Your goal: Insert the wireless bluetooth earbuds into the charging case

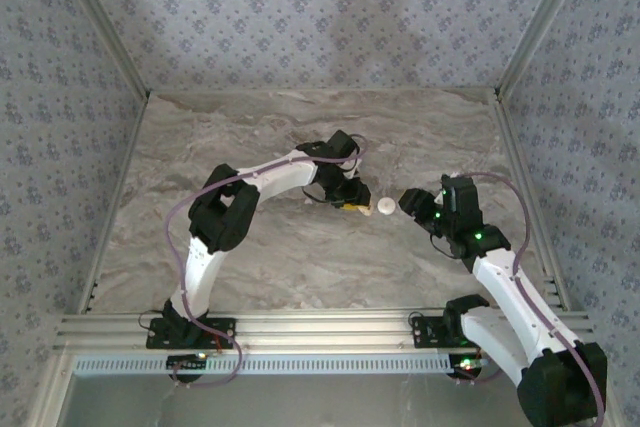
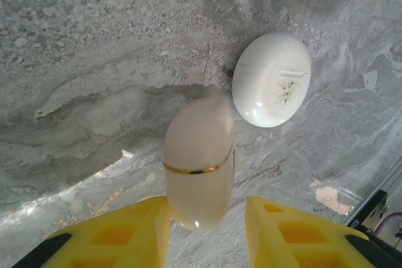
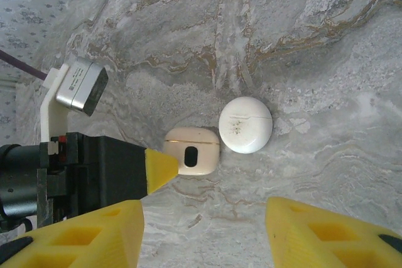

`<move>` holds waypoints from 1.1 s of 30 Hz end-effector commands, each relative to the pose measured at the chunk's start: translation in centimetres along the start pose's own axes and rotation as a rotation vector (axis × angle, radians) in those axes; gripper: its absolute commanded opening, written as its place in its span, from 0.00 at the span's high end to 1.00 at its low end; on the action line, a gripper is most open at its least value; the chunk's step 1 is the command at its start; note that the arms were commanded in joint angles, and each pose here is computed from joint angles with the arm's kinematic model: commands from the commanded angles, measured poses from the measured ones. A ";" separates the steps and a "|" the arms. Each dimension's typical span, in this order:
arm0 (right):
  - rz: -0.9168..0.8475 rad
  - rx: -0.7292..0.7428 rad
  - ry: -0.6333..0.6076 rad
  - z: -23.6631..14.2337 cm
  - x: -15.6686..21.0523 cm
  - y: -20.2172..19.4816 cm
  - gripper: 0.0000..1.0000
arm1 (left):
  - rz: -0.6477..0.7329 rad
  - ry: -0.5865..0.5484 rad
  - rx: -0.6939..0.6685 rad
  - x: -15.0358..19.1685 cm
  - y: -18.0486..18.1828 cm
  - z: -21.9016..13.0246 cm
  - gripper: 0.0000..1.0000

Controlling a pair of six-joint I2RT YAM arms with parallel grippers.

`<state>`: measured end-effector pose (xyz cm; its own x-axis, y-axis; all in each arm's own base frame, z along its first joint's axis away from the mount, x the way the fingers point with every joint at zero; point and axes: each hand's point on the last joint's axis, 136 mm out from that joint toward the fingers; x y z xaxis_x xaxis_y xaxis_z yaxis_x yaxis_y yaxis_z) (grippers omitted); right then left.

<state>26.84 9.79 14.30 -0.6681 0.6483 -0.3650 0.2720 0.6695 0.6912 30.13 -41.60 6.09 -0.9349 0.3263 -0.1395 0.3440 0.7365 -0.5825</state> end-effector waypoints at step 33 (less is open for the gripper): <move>-0.627 0.377 -0.412 0.4 -10.8 -6.9 0.00 | -0.123 -1.018 -0.980 7.4 24.5 -36.0 0.01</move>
<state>31.47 -0.04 13.00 -0.5336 0.2775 -0.7989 0.2259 0.9571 0.1816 34.35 -4.15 18.66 -0.6071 -0.0566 -0.7926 -0.0682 0.9975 -0.0190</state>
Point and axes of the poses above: each hand's point on the last joint's axis, 136 mm out from that joint toward the fingers, its own z axis out along the fingers, its own y axis along the line the jaws close on, x = y × z, and after that the axes turned 6 degrees about z, right-handed
